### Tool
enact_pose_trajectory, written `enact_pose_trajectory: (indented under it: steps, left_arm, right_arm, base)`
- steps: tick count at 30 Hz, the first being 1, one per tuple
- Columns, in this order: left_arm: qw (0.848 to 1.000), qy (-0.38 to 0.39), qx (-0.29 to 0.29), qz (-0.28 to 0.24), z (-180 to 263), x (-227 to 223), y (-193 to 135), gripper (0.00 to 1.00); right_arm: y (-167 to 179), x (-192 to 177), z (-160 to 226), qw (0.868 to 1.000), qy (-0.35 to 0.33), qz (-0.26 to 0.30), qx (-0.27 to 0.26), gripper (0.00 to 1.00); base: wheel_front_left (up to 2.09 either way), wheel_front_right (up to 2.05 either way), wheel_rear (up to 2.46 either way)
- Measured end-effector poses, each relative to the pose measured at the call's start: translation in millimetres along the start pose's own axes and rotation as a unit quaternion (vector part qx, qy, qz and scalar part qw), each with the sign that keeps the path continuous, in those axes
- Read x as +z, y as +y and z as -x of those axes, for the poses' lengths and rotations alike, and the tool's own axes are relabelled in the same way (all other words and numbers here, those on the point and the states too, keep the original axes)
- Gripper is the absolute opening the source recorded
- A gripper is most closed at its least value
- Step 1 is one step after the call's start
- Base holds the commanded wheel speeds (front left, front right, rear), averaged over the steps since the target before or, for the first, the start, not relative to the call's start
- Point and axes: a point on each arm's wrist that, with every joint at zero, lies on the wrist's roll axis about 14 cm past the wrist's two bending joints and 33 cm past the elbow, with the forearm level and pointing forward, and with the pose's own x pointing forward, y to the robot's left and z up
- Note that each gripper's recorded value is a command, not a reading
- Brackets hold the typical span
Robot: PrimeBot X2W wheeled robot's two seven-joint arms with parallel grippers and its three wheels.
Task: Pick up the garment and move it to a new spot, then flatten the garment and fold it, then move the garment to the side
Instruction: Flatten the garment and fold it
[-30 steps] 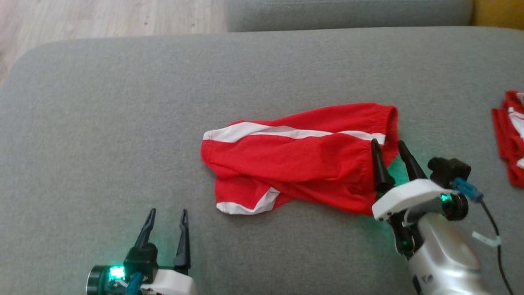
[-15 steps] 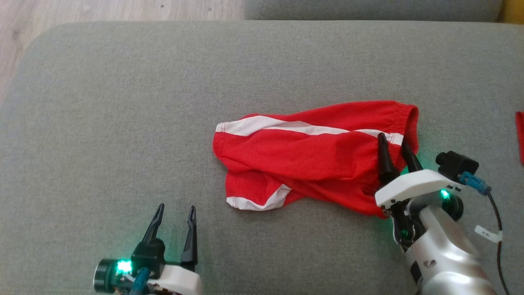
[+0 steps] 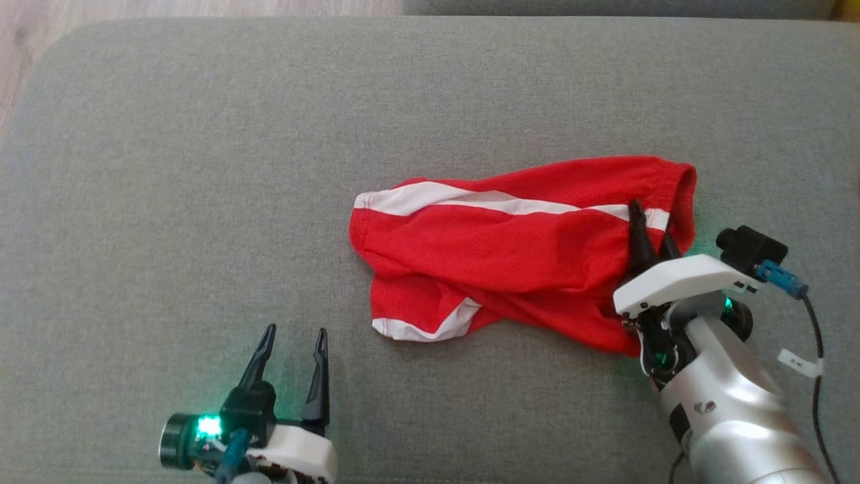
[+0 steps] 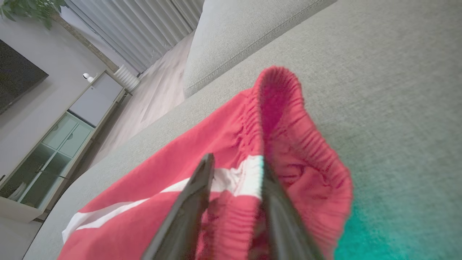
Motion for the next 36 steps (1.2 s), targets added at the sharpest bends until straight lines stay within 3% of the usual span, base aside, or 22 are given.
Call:
enact_pose_trajectory:
  steps: [9, 13, 23, 29, 36]
  left_arm:
    - [1.000, -0.014, -0.009, 0.016, -7, 10, -8, 1.00]
    - [0.998, -0.034, -0.019, 0.053, -16, 26, -16, 1.00]
    - [0.982, -0.070, -0.132, 0.112, -91, 85, -70, 1.00]
    - [0.972, -0.006, -0.190, 0.135, -133, 85, -110, 1.00]
    - [0.955, 0.104, -0.239, 0.143, -144, 58, -149, 1.00]
  right_arm:
    - [-6, 19, 10, 0.999, -0.032, -0.017, -0.003, 0.00]
    - [-24, 24, 29, 0.998, -0.047, -0.024, -0.016, 0.00]
    - [-54, 18, 63, 0.998, -0.049, -0.026, -0.037, 0.00]
    - [-72, 6, 66, 0.997, -0.033, -0.029, -0.062, 0.00]
    - [-85, 4, 63, 0.996, -0.028, -0.026, -0.079, 0.00]
  base:
    - [0.00, 0.00, 0.00]
    - [0.00, 0.00, 0.00]
    - [0.00, 0.00, 0.00]
    - [0.00, 0.00, 0.00]
    - [0.00, 0.00, 0.00]
